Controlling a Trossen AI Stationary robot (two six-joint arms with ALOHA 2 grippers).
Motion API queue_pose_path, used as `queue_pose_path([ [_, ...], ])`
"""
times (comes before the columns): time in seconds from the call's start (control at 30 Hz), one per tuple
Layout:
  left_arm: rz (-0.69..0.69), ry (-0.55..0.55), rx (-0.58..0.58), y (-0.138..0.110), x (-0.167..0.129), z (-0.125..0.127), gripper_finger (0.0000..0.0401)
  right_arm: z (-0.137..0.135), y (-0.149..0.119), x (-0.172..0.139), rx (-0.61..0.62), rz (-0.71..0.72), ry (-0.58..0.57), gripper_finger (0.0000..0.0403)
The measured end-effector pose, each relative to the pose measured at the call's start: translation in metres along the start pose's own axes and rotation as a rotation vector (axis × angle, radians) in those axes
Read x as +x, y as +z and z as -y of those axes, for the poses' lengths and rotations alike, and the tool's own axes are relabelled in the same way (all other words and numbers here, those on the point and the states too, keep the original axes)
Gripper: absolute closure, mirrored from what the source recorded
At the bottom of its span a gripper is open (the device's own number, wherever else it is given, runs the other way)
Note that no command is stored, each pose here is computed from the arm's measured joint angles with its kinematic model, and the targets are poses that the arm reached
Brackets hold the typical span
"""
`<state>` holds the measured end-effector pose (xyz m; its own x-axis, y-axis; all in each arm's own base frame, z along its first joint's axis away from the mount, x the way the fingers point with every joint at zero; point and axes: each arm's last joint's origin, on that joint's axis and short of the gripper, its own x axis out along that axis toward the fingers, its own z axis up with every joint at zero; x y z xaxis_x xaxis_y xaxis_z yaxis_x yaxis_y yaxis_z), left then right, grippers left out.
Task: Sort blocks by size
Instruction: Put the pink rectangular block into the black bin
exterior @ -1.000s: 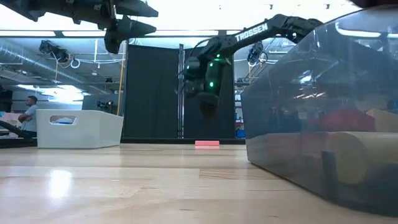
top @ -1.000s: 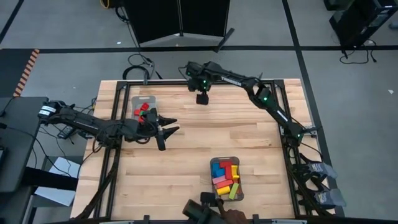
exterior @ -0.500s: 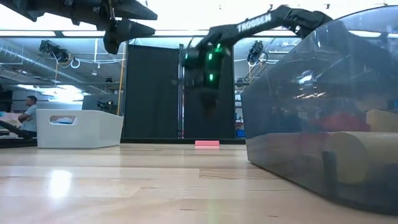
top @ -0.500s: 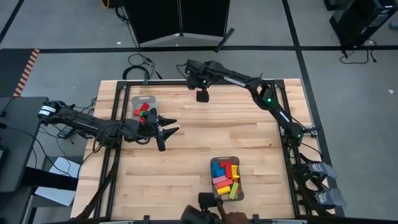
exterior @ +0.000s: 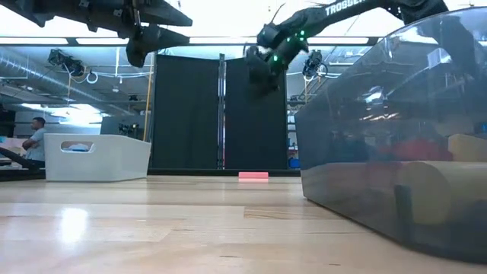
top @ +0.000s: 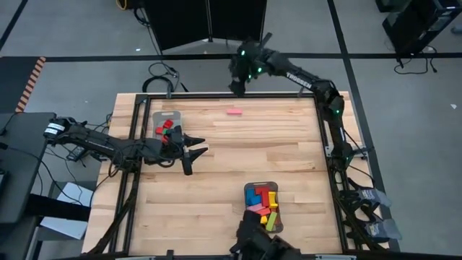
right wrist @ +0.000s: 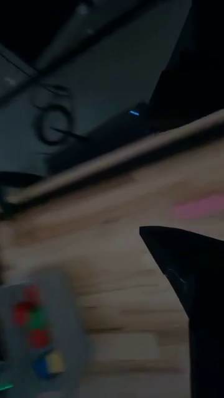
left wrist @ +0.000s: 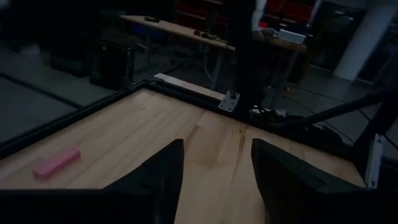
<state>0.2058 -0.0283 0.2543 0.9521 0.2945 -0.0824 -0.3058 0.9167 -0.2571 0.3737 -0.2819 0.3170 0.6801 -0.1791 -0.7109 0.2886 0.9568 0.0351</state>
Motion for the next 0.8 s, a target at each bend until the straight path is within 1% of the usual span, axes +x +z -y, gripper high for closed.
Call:
queue_pose_path([
  [0.07,-0.009,0.042,-0.035,-0.001,0.002,-0.005,0.0207,-0.006,-0.015,0.016,-0.007,-0.081,-0.005,0.0135],
  [0.17,-0.017,0.142,-0.090,-0.004,0.011,-0.018,0.0216,-0.016,-0.033,0.035,-0.043,-0.178,-0.042,0.0136],
  [0.23,-0.041,0.207,-0.111,-0.008,0.019,-0.030,0.0229,-0.021,-0.036,0.039,-0.070,-0.178,-0.058,0.0141],
  [0.3,-0.069,0.252,-0.140,-0.012,0.032,-0.044,0.0246,-0.026,-0.030,0.034,-0.096,-0.132,-0.092,0.0150],
  [0.37,-0.117,0.292,-0.164,-0.018,0.045,-0.059,0.0266,-0.030,-0.018,0.019,-0.117,-0.052,-0.118,0.0163],
  [0.47,-0.156,0.327,-0.203,-0.019,0.067,-0.078,0.0299,-0.035,-0.002,-0.011,-0.133,0.057,-0.145,0.0184],
  [0.6,-0.203,0.317,-0.245,-0.013,0.101,-0.101,0.0345,-0.045,0.009,-0.053,-0.144,0.131,-0.161,0.0204],
  [0.7,-0.265,0.351,-0.255,-0.010,0.129,-0.118,0.0383,-0.056,0.014,-0.090,-0.157,0.183,-0.167,0.0213],
  [0.73,-0.294,0.370,-0.261,-0.010,0.137,-0.125,0.0391,-0.060,0.015,-0.103,-0.159,0.200,-0.166,0.0214],
  [0.8,-0.341,0.386,-0.276,-0.010,0.156,-0.137,0.0393,-0.070,0.015,-0.122,-0.170,0.216,-0.160,0.0215],
])
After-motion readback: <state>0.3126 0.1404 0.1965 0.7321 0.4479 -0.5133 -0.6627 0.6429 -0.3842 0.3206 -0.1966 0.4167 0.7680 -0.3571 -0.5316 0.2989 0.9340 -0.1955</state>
